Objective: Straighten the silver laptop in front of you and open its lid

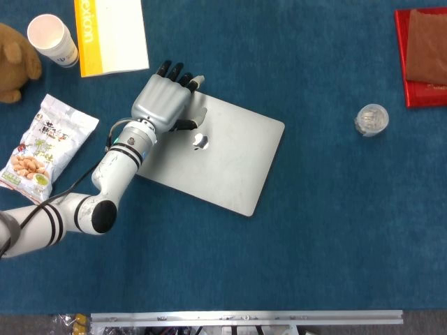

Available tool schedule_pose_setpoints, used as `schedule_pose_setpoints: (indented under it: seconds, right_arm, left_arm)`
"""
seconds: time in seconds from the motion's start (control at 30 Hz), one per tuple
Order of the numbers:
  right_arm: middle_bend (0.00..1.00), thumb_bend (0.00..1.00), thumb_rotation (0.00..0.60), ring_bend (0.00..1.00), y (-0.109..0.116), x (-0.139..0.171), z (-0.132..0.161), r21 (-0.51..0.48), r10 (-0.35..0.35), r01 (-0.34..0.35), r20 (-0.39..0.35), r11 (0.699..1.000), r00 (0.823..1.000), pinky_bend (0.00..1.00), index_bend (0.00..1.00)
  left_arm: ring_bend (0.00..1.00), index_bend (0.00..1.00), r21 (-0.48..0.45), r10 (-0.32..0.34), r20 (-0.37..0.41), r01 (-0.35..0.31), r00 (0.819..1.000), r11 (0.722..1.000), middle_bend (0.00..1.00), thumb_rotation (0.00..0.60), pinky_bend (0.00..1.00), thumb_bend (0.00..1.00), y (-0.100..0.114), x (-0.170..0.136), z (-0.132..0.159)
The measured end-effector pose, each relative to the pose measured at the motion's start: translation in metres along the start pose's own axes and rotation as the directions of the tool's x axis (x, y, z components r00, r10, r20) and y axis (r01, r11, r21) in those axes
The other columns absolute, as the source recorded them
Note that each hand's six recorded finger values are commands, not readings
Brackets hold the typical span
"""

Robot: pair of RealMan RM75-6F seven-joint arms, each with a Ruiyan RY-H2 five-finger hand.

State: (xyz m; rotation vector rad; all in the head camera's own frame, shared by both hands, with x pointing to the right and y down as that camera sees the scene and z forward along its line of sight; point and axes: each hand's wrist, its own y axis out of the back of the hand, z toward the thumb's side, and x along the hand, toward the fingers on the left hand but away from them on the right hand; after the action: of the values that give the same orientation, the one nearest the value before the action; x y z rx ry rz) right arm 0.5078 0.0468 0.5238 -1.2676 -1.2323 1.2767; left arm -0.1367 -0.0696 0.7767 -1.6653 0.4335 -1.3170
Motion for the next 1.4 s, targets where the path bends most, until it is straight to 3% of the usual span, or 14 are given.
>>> schedule_pose_setpoints:
  seconds: [1.4]
  right_arm:
    - [0.08, 0.29, 0.600, 0.05, 0.000, 0.000, -0.007, 0.007, -0.003, 0.003, 0.023, 1.000, 1.000, 0.15, 0.09]
  left_arm:
    - [0.00, 0.07, 0.087, -0.036, -0.059, 0.041, 0.998, 0.995, 0.27, 0.000, 0.00, 0.40, -0.015, 0.014, -0.013]
